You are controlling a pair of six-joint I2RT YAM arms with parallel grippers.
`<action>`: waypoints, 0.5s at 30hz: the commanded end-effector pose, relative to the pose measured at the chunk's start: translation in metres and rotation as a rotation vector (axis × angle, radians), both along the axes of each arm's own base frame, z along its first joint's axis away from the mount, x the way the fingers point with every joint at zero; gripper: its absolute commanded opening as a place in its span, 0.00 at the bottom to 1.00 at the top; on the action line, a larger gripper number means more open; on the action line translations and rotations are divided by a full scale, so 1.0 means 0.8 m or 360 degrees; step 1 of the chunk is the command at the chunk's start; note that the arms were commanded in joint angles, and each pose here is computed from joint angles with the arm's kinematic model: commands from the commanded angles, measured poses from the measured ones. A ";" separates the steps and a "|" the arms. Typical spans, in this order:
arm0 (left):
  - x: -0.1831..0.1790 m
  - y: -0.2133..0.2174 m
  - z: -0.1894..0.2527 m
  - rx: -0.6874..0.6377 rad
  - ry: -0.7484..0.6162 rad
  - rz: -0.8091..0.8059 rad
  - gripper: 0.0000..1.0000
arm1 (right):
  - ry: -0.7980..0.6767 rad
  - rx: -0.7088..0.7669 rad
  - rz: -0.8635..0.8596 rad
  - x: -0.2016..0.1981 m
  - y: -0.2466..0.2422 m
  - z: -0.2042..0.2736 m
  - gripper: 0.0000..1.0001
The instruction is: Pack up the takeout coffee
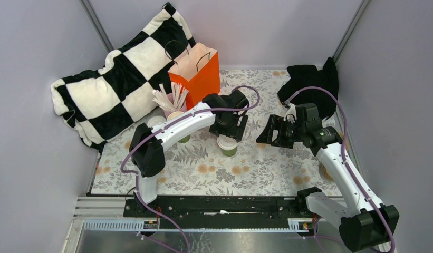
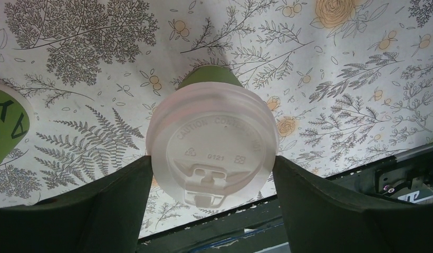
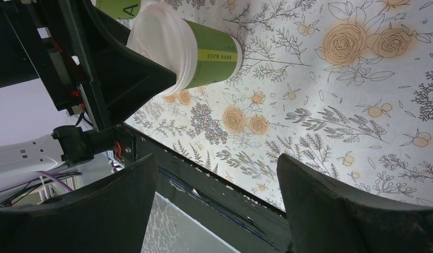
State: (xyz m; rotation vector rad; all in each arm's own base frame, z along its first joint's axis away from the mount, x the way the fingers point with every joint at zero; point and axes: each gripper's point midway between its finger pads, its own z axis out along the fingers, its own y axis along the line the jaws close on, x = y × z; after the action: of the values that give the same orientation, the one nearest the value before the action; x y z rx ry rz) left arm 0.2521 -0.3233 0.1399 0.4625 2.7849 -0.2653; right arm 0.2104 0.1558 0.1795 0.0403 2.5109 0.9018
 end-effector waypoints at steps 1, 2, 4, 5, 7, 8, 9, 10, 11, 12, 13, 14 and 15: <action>0.006 -0.009 0.015 -0.0057 -0.0042 -0.0021 0.87 | -0.0046 0.0030 0.0021 0.004 0.003 0.007 0.89; 0.006 -0.009 0.016 -0.0058 -0.0044 -0.0018 0.87 | -0.0044 0.0032 0.0023 0.004 0.003 0.007 0.89; 0.005 -0.011 0.019 -0.0071 -0.0046 -0.0019 0.88 | -0.0042 0.0035 0.0021 0.004 0.003 0.007 0.89; 0.005 -0.011 0.021 -0.0079 -0.0047 -0.0018 0.89 | -0.0042 0.0034 0.0022 0.004 0.003 0.006 0.89; 0.004 -0.014 0.024 -0.0094 -0.0042 -0.0024 0.91 | -0.0041 0.0037 0.0023 0.004 0.004 0.006 0.89; 0.004 -0.015 0.024 -0.0096 -0.0045 -0.0023 0.92 | -0.0038 0.0037 0.0021 0.004 0.004 0.005 0.89; 0.004 -0.015 0.025 -0.0096 -0.0046 -0.0022 0.93 | -0.0036 0.0039 0.0022 0.003 0.004 0.005 0.89; 0.004 -0.015 0.026 -0.0097 -0.0050 -0.0021 0.94 | -0.0038 0.0040 0.0025 0.003 0.004 0.005 0.89; 0.005 -0.014 0.026 -0.0093 -0.0054 -0.0018 0.94 | -0.0034 0.0038 0.0025 0.003 0.004 0.004 0.89; 0.005 -0.013 0.026 -0.0086 -0.0058 -0.0014 0.95 | -0.0036 0.0039 0.0025 0.003 0.004 0.005 0.89; 0.005 -0.012 0.028 -0.0084 -0.0063 -0.0012 0.95 | -0.0036 0.0040 0.0027 0.003 0.004 0.005 0.89; 0.006 -0.011 0.030 -0.0084 -0.0065 -0.0007 0.96 | -0.0034 0.0042 0.0030 0.003 0.005 0.004 0.89; 0.006 -0.011 0.033 -0.0088 -0.0072 0.0000 0.96 | -0.0031 0.0042 0.0032 0.003 0.005 0.004 0.89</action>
State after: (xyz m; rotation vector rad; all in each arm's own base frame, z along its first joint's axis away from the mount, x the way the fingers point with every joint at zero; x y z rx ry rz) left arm 0.2507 -0.3246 0.1412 0.4660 2.7881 -0.2743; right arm 0.2088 0.1564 0.1776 0.0399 2.5171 0.9092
